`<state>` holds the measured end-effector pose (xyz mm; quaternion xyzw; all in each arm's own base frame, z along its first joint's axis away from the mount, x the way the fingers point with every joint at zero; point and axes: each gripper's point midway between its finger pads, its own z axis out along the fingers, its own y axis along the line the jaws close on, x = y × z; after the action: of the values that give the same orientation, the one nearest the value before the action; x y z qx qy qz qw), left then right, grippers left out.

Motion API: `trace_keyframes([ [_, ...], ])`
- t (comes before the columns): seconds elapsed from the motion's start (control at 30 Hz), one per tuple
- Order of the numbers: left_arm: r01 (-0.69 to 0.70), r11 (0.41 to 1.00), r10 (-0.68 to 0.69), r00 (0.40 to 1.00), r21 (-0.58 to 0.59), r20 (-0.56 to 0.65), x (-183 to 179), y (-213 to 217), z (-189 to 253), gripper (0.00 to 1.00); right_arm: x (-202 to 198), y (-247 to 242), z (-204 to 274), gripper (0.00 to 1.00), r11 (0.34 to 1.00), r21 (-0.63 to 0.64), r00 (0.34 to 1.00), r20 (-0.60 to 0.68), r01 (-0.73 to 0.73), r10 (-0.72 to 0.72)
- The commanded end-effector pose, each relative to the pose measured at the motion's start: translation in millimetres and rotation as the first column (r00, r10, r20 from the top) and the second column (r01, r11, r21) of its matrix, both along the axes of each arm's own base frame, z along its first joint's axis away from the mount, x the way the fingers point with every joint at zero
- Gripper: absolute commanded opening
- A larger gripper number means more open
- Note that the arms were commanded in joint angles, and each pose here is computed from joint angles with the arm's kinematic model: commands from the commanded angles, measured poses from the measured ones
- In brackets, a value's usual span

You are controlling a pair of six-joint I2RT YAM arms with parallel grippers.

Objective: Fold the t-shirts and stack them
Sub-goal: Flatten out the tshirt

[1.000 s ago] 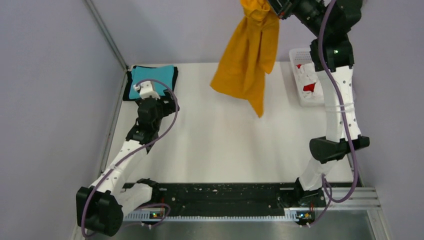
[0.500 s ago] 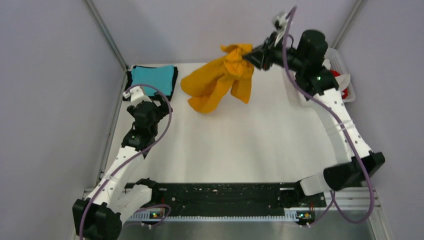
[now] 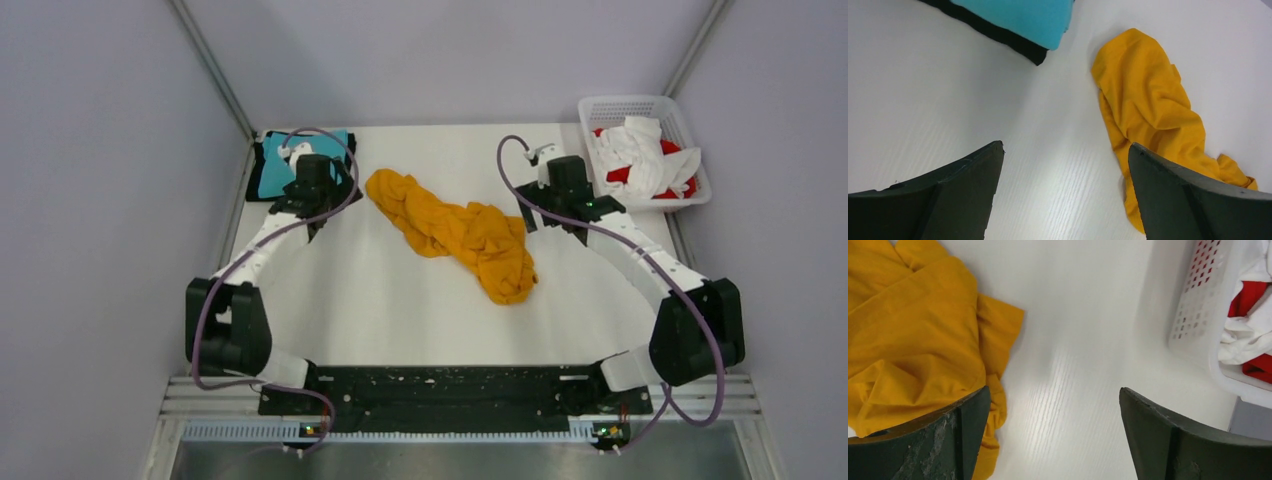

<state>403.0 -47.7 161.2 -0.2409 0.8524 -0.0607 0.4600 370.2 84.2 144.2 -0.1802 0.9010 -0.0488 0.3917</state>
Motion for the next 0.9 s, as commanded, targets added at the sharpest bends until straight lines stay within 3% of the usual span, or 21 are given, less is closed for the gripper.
trace_keyframes([
  [0.0, 0.138, 0.989, -0.138, 0.99, -0.055, 0.01, 48, -26, 15, 0.99, 20, -4, 52, 0.98, 0.989, 0.1, 0.975, 0.182, 0.111, -0.128],
  [0.1, 0.207, 0.977, -0.208, 0.978, -0.057, -0.018, 82, -40, 3, 0.99, 14, 18, 53, 0.98, 0.961, 0.264, 0.978, 0.163, 0.083, -0.129],
  [0.27, 0.33, 0.943, -0.333, 0.942, -0.05, -0.043, 124, -61, -8, 0.99, -10, 79, 37, 0.99, 0.876, 0.474, 0.994, 0.091, -0.094, 0.058],
  [0.5, 0.43, 0.903, -0.43, 0.9, -0.018, -0.068, 165, -76, -28, 0.99, -20, 135, 10, 0.96, 0.849, 0.501, 0.984, 0.041, -0.17, 0.174],
  [0.87, 0.501, 0.866, -0.5, 0.862, -0.012, -0.079, 202, -112, -61, 0.97, -7, 170, -34, 0.9, 0.901, 0.412, 0.983, -0.054, -0.135, 0.173],
])
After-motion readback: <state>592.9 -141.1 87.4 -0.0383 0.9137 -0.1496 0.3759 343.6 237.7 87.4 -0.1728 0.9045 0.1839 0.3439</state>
